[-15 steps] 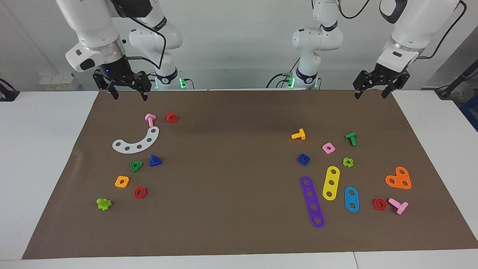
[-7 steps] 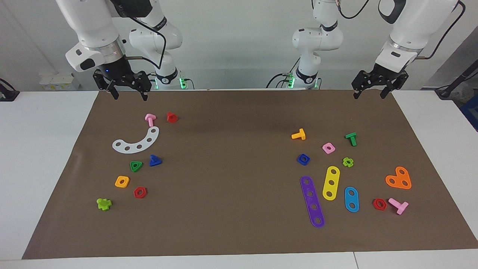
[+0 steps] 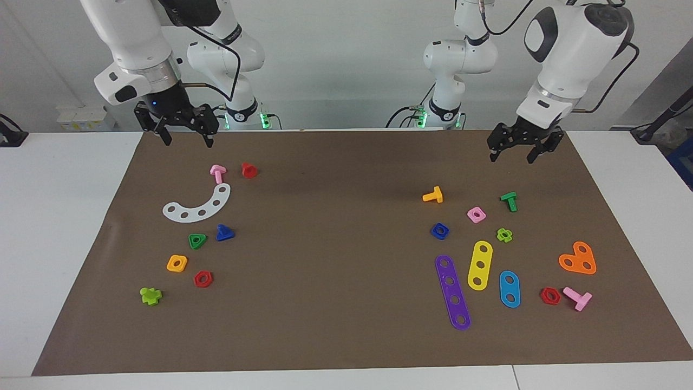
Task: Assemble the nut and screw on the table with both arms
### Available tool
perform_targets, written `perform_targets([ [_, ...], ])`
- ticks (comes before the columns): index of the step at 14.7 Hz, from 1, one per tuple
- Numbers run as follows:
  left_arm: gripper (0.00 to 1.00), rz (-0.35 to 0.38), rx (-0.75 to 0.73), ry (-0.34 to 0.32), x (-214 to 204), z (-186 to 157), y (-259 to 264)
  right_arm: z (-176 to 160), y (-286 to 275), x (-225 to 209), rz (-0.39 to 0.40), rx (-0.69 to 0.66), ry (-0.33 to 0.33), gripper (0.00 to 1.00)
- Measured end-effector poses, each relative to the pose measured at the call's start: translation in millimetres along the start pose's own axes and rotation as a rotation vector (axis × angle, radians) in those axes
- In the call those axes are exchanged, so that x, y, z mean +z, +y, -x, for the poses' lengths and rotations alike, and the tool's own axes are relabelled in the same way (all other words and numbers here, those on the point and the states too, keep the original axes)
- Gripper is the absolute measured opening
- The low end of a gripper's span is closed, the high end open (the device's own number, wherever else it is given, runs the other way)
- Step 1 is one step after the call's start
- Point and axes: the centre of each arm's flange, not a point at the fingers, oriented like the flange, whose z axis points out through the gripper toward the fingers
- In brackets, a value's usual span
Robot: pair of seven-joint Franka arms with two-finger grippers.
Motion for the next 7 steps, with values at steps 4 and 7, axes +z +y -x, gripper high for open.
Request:
perform_targets([
  [4, 0.97, 0.002, 0.085, 0.044, 70.8, -7.6, 49.7, -8.4, 8.8, 20.7, -0.004, 0.018, 0.026, 0.99],
  [7, 0.99, 0.000, 0.146, 0.069, 130.0, -17.8, 70.5, -15.2, 15.7, 52.7, -0.010, 0.032, 0.062, 0.99],
])
